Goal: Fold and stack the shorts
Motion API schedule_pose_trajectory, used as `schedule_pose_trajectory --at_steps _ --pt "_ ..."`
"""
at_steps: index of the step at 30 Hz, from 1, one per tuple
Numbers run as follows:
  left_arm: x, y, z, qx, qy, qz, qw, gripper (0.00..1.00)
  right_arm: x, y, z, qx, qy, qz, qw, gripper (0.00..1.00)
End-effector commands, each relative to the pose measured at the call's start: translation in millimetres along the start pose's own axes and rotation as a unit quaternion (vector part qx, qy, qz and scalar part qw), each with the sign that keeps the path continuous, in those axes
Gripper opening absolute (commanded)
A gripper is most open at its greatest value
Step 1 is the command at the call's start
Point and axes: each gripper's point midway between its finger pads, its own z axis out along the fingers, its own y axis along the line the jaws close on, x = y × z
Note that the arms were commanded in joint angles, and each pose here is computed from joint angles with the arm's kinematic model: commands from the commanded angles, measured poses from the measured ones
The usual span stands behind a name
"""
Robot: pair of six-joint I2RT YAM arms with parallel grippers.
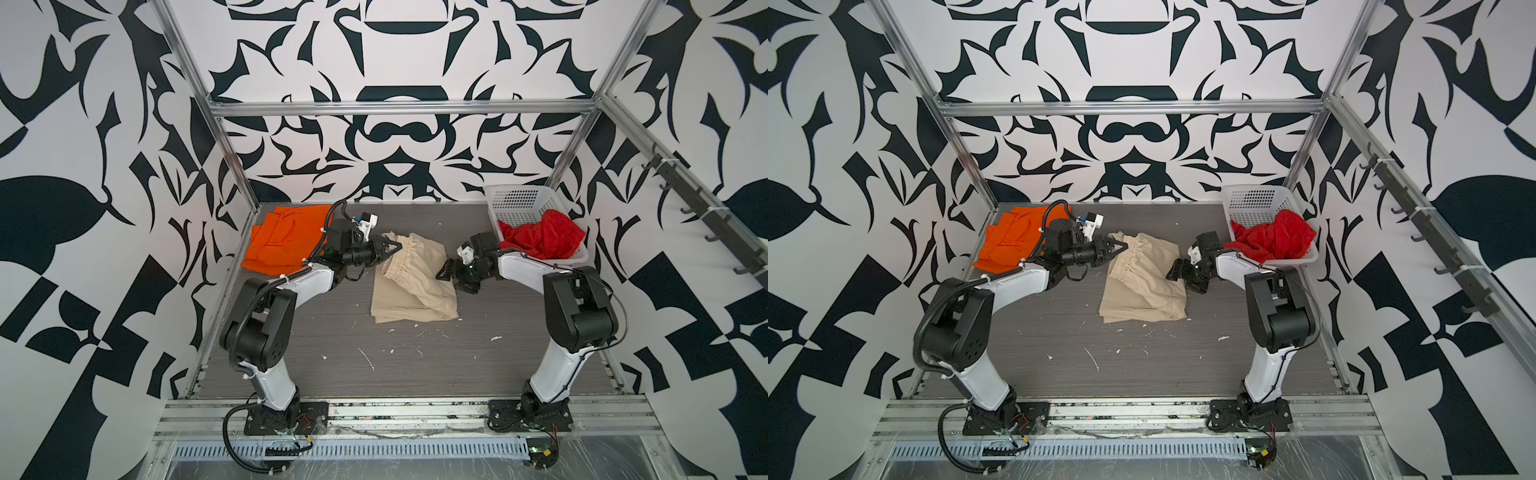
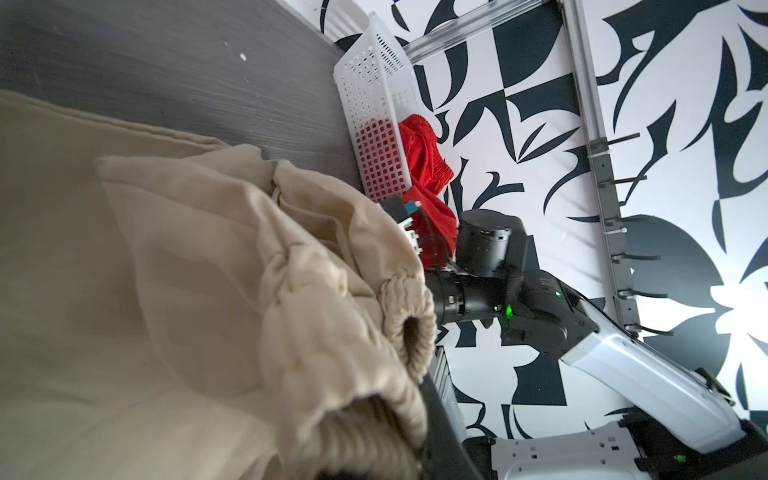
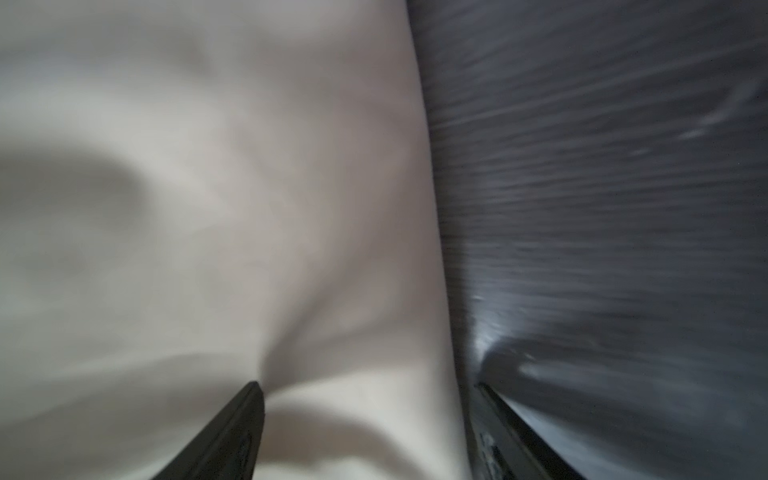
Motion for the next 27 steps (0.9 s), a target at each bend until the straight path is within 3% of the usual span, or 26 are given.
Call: schedule_pose_trajectory --at_steps 1,4,11,15,19,23,27 --pt "9 56 4 -0.012 -0.002 -0.080 0.997 0.17 -9 7 -27 0.008 -0.036 -0.010 0.999 0.82" --pt "22 100 2 -0.057 -0.005 -0.122 0.991 0.18 -12 6 -43 0.035 -0.047 -0.022 0.998 0.82" --pt "55 158 -19 -0.217 0.031 -0.130 0.967 0.25 -17 51 -66 0.044 -0.079 -0.089 0.992 0.78" --pt "61 172 -30 -0.276 0.054 -0.115 0.953 0.29 -9 88 -41 0.019 -0.066 -0.133 0.989 0.75" --pt "65 179 -35 -0.297 0.062 -0.112 0.946 0.33 2 113 1 -0.010 -0.023 -0.153 0.988 0.73" --pt "63 170 -39 -0.300 0.058 -0.107 0.946 0.52 3 87 40 0.038 0.002 -0.129 0.991 0.72" --pt "55 145 -48 -0.295 0.044 -0.099 0.949 0.70 8 62 56 0.076 0.017 -0.111 0.991 0.70"
